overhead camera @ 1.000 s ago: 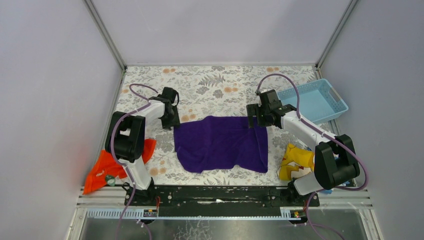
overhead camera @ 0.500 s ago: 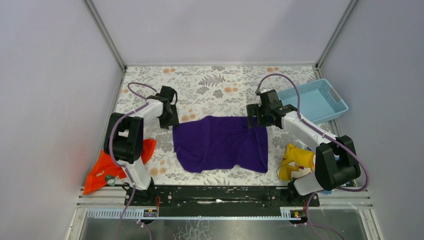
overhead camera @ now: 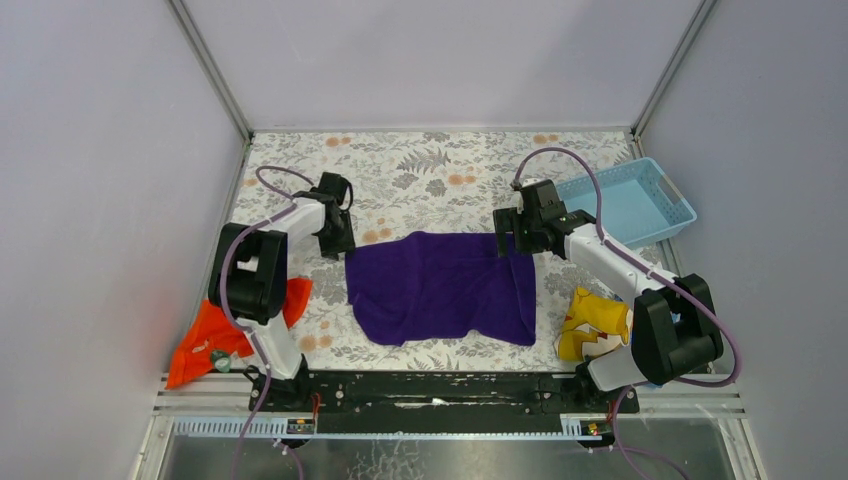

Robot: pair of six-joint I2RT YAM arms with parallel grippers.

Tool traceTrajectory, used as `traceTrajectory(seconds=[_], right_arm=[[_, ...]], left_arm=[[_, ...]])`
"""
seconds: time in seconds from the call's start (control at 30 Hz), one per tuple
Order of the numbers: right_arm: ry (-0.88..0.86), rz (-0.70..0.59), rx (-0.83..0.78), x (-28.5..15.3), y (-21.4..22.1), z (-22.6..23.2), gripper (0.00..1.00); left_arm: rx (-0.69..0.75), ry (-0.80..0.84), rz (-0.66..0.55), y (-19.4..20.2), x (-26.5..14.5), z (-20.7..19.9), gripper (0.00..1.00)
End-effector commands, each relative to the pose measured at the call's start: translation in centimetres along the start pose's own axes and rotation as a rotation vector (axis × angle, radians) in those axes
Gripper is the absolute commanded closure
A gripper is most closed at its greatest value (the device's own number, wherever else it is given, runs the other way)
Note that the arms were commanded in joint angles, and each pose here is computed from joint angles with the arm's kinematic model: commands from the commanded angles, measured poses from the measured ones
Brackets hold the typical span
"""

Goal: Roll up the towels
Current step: Flatten out the towel at the center of the board.

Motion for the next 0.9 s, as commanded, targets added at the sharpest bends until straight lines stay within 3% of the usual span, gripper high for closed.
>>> traceTrajectory(seconds=[0.0,0.27,0.5,0.67,0.87], right_arm=[[-0.039,-0.031,-0.003,-0.6,-0.5,0.7,0.03],[-0.026,-0.026,-0.009,-0.1,-0.5,0.5,0.03],[0.045,-0.005,-0.026,1.0,-0.6,-0.4,0.05],[0.084,0.027,-0.033,2.0,-0.8,-0.8,0.17],[0.104,0.027,-0.005,3.2,-2.4,0.3,0.32]], left_arm=[[0.012,0.004,0.015,-0.6,0.8,0.0,0.67],[0.027,-0.060,0.112,1.3,3.3,0.3,0.73],[0.043,-0.112,0.136,1.7,3.6,1.2,0.86],[0.061,-0.176,0.111,1.4,2.8,2.3,1.00],[0.071,-0.233,0.095,1.0,2.2,3.2,1.00]])
Point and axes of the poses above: each gripper's point midway between its finger pads, its own x axis out along the fingers, its own z axis along the line the jaws close on, y = z × x, the point moved 3 cm from there along -x, back along the fingers, and after that the axes turned 6 degrees about x, right-handed, at the moved point
